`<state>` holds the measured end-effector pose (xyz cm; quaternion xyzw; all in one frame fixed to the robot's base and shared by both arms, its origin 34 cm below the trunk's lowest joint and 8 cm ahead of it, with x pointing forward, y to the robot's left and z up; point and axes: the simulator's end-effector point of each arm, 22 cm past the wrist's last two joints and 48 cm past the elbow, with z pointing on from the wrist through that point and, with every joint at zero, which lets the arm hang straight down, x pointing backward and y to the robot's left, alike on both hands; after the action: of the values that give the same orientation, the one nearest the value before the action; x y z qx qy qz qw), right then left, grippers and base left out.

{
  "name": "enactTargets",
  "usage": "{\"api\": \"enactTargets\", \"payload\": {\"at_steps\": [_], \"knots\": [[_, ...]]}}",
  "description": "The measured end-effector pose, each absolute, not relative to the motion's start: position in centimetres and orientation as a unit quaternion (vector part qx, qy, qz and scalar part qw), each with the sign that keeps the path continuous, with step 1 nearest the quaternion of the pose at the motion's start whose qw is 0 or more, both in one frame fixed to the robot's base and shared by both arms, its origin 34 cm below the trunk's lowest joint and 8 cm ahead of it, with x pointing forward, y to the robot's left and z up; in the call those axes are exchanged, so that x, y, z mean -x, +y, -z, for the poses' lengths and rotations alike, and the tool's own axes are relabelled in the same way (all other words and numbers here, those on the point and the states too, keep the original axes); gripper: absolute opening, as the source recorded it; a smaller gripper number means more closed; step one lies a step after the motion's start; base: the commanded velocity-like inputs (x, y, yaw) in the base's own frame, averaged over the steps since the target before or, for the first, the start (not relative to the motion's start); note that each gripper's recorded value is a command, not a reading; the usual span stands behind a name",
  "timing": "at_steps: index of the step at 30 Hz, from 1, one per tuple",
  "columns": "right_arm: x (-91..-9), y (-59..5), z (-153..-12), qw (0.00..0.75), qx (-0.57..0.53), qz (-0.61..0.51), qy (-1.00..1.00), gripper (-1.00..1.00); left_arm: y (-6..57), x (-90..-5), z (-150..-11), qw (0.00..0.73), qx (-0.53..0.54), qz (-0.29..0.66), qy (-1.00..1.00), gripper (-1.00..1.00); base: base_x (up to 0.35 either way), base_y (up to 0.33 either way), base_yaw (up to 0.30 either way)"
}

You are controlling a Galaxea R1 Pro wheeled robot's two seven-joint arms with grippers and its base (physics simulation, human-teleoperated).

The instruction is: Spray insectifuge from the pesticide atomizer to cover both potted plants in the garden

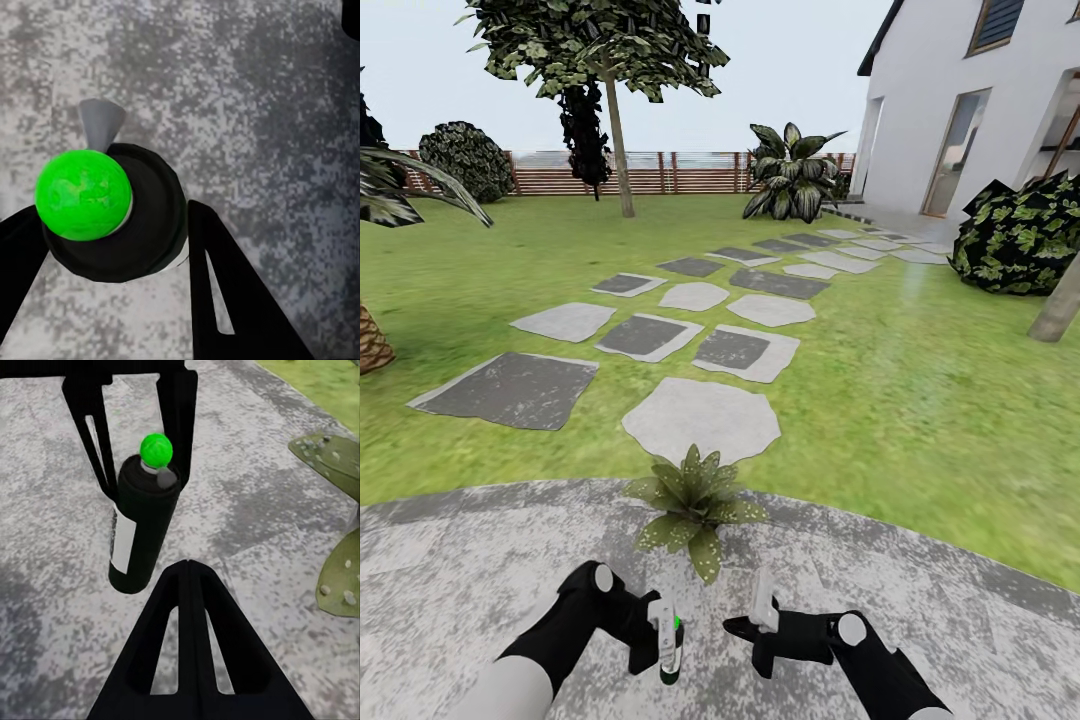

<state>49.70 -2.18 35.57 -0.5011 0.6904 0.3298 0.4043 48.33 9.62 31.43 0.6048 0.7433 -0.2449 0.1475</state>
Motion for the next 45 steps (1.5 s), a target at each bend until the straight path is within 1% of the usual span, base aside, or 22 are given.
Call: {"api": "enactTargets", "payload": {"at_steps": [9, 29, 45], "knots": [[-49.7, -2.0, -35.7, 0.405, 0.501, -0.331, 0.689, -1.0, 7.7, -48.3, -31.9, 0.169, -0.619, 0.256, 0.723, -1.0, 0.0, 0.0, 0.0], [-49.7, -2.0, -35.6, 0.404, 0.501, -0.331, 0.69, -1.0, 3.8, -46.4, -32.2, 0.165, -0.638, 0.28, 0.698, -1.0, 0.0, 0.0, 0.0], [-49.7, -2.0, -35.6, 0.404, 0.501, -0.331, 0.69, -1.0, 2.6, -46.6, -32.5, 0.176, -0.632, 0.285, 0.699, -1.0, 0.0, 0.0, 0.0]]}}
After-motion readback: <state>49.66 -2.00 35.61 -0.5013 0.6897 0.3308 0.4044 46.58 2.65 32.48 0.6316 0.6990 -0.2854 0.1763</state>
